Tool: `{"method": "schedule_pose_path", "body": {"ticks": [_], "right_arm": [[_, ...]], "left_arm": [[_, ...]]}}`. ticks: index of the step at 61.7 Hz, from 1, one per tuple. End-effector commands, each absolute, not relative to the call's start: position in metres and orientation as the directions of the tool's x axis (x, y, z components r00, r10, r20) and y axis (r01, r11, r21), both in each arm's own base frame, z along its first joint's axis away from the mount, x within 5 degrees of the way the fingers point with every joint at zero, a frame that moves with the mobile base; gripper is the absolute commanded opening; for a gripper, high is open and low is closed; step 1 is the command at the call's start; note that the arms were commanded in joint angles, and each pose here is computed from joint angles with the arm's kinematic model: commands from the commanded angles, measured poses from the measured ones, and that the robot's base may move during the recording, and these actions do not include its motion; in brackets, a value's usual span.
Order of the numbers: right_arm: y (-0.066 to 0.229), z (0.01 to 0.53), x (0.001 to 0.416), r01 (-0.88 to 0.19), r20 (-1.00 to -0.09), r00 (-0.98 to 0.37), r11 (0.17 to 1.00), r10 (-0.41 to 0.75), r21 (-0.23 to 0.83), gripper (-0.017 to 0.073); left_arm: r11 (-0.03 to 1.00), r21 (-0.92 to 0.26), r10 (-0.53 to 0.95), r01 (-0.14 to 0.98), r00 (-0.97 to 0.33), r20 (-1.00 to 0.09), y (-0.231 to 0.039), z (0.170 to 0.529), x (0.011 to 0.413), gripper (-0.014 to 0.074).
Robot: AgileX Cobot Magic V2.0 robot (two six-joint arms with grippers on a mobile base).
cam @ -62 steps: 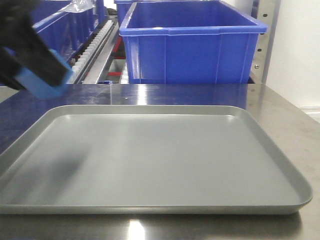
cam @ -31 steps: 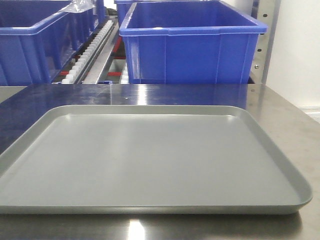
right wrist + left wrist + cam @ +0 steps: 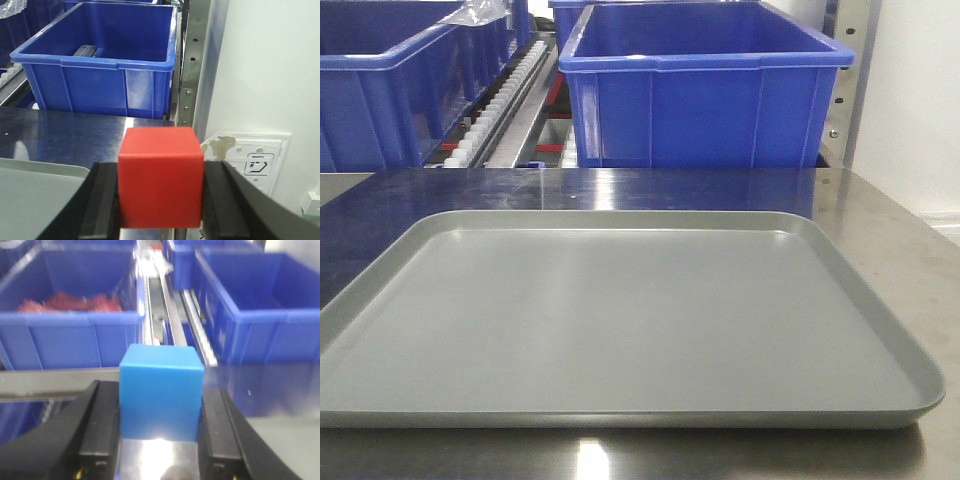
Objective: Sort and place red and blue blocks on shelf
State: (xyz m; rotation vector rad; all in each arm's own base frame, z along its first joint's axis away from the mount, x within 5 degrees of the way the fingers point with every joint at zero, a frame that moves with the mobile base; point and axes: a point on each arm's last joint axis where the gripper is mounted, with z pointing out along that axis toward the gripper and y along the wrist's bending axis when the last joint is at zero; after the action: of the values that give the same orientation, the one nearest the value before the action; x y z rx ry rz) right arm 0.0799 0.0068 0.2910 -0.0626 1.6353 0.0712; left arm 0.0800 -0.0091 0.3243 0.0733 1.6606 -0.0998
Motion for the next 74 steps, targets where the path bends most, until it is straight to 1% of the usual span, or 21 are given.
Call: {"method": "schedule_pose_path", "body": {"ticks": [1, 22, 39, 42, 47, 59, 74], "right_arm": [[0.0061, 0.3082, 0.0791, -0.077, -0.999, 0.047, 0.997, 0.000, -0.004, 0.0121], [0.0061, 0.3082, 0.0791, -0.077, -0.999, 0.047, 0.997, 0.000, -0.004, 0.0121], [0.0061, 0.3082, 0.0791, -0.077, -0.999, 0.047, 0.997, 0.000, -0.004, 0.0121], [0.0061, 0.3082, 0.0791, -0.077, -0.999, 0.047, 0.997, 0.000, -0.004, 0.0121], [0.0061, 0.3082, 0.0791, -0.077, -0.999, 0.047, 0.997, 0.000, -0.004, 0.0121], [0.0061, 0.3082, 0.0791, -0.077, -0.999, 0.047, 0.997, 0.000, -0.004, 0.0121], [0.0061, 0.3082, 0.0791, -0.077, -0.999, 0.047, 0.997, 0.000, -0.004, 0.0121]], "left_arm": [[0.995, -0.025, -0.031, 0.099, 0.057, -0.998, -0.0077, 0.3449, 0.0768, 0.0125], [0.995, -0.033, -0.041, 0.097, 0.087, -0.995, -0.0075, 0.3477, 0.0767, 0.0127], [0.995, -0.033, -0.041, 0.097, 0.081, -0.996, -0.0075, 0.3463, 0.0774, 0.0127], [0.995, -0.039, -0.046, 0.092, 0.071, -0.996, -0.0072, 0.3443, 0.0789, 0.0127], [0.993, -0.087, -0.092, 0.078, 0.060, -0.994, -0.0060, 0.3421, 0.0812, 0.0127], [0.996, -0.087, -0.089, 0.034, 0.061, -0.994, -0.0025, 0.3413, 0.0819, 0.0127], [0.996, -0.087, -0.089, 0.033, 0.061, -0.994, -0.0024, 0.3413, 0.0819, 0.0125]]}}
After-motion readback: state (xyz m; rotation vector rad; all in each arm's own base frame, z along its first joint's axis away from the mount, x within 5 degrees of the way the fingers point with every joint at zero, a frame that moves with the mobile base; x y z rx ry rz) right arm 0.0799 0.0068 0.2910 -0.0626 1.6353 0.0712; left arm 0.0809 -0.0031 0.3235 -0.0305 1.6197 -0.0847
